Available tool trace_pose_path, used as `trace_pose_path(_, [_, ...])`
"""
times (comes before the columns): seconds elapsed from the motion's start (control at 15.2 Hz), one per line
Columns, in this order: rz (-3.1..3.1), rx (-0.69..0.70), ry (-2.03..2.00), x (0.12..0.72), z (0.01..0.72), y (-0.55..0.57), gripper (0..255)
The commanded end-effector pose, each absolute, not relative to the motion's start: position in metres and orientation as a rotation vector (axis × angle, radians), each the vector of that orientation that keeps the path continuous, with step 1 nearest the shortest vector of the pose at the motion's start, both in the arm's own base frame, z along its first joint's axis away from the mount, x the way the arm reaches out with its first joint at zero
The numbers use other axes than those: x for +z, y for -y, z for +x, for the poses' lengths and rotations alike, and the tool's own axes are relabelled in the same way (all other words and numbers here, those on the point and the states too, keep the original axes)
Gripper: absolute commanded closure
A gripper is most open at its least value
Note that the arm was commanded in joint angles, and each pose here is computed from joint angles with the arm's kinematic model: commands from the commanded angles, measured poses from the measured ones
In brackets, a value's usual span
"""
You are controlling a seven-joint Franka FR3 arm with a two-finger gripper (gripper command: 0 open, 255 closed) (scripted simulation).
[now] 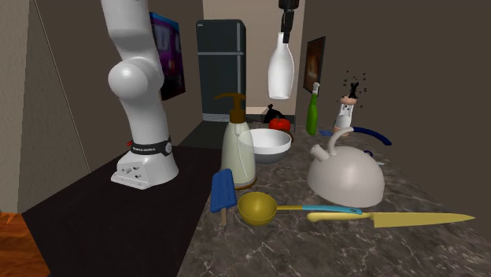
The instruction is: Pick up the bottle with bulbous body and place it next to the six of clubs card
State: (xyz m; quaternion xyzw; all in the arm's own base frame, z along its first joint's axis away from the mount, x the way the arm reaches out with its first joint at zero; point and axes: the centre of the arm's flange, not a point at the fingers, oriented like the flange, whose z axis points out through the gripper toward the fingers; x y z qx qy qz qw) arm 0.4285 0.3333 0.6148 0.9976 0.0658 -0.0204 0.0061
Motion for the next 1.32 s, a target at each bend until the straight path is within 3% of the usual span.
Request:
trace_pose_path(0.0, [3.123, -0.064, -0.203, 0.61, 0.426, -0.362, 255])
trace_pose_path(0.86, [3.123, -0.064, -0.203, 0.577, 0.427, -0.526, 255])
trace_pose_path(1.25, [3.123, -0.064, -0.203, 0.545, 0.427, -0.526, 255])
